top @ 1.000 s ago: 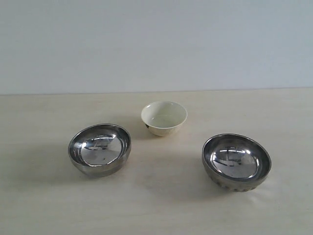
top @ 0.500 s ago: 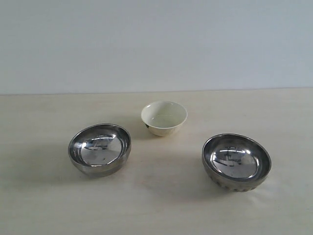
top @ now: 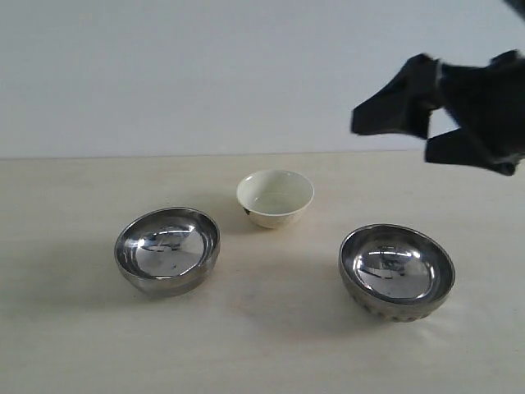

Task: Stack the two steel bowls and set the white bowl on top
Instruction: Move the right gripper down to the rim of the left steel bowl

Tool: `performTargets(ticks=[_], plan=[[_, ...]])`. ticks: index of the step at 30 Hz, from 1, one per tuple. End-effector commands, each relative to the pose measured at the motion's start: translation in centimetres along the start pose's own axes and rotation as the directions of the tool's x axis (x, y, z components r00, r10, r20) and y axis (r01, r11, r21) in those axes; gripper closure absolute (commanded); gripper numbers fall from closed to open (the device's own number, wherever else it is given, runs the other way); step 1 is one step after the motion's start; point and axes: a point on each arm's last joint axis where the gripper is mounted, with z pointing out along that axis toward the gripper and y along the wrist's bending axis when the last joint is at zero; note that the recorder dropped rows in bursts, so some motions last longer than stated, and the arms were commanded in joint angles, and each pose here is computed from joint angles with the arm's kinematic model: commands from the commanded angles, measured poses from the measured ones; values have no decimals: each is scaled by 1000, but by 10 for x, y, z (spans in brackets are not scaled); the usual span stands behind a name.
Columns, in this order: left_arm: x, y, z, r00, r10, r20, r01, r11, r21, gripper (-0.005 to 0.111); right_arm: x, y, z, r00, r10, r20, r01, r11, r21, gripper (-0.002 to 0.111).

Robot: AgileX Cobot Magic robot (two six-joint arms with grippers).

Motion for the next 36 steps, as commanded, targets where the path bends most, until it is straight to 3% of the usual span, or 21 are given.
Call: performTargets(ticks=[1,6,11,19,36], plan=[[0,0,0,1000,-4,7,4,1000,5,103,15,24,46,993,-106,-48,103,994,-48,14],[0,0,0,1000,-4,7,4,1000,5,103,39,51,96,982,-186,-22,186,983,4,14],[0,0,0,1000,-4,7,4,1000,5,103,68,81,172,963,-245,-116,243,969,-29,14],[0,0,0,1000,-4,7,4,1000,5,103,93,66,240,972,-143,-188,154,987,48,14],[0,0,0,1000,-4,7,4,1000,5,103,108,50,293,984,-38,-172,60,991,122,14]])
